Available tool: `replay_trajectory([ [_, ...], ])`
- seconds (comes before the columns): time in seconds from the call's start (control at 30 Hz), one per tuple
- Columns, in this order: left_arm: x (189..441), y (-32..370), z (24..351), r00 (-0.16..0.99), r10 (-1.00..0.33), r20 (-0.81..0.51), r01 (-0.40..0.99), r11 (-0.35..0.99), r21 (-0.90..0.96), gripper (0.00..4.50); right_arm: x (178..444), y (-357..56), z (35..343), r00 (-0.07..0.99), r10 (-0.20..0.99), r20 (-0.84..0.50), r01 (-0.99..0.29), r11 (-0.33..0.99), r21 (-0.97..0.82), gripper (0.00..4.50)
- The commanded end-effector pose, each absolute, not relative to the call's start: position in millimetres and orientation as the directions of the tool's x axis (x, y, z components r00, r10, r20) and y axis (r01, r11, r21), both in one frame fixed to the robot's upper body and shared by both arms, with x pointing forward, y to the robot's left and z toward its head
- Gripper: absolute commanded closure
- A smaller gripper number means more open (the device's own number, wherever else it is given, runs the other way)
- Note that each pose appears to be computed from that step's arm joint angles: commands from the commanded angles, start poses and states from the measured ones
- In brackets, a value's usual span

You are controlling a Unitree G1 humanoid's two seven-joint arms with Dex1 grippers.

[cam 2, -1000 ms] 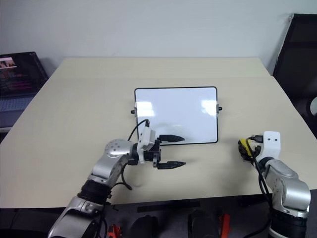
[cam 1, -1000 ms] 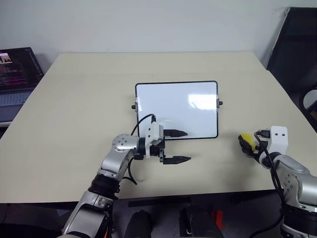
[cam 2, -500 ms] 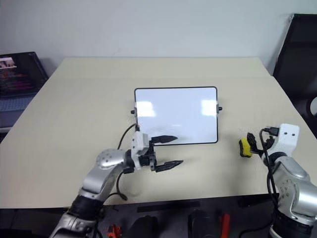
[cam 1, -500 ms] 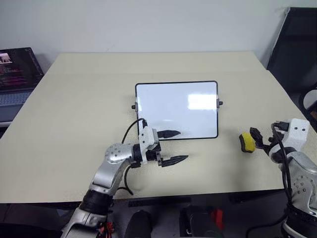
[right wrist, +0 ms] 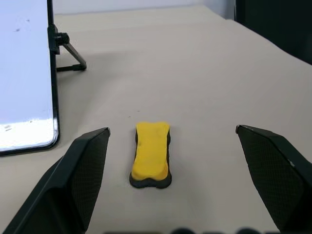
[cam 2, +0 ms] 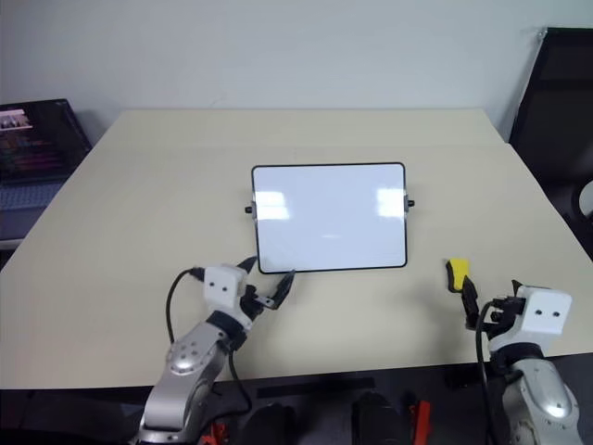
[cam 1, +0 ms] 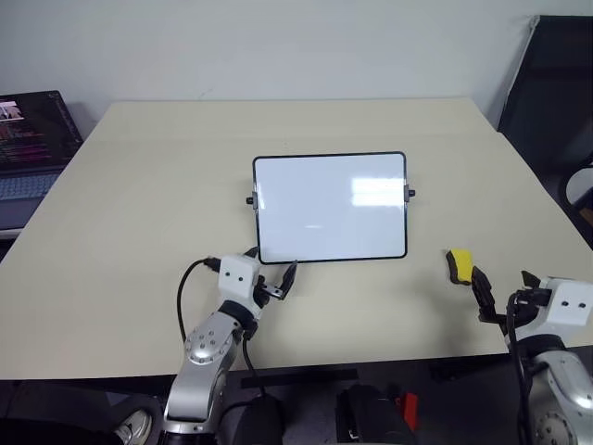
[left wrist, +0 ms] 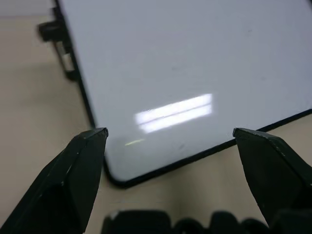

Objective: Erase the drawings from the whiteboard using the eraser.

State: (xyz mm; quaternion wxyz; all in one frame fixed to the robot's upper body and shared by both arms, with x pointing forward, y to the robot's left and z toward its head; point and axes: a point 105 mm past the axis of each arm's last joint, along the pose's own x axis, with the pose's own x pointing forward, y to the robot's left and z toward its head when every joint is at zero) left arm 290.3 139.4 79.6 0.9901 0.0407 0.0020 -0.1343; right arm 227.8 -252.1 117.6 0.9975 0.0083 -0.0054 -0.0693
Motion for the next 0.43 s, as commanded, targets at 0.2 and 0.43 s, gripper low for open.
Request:
replay_trajectory([
  [0.2, 271, 157, 97, 0.991, -0.068, 0.114, 0.052, 0.989, 0.135, 0.0, 214, -241, 105, 0.984, -0.161, 0.077, 0.164, 0.986, -0.032, 0.02],
  [0.43, 265, 149, 96, 0.99, -0.067, 0.127, 0.05, 0.99, 0.13, 0.0, 225, -243, 74, 0.987, -0.154, 0.047, 0.157, 0.985, -0.07, 0.02],
])
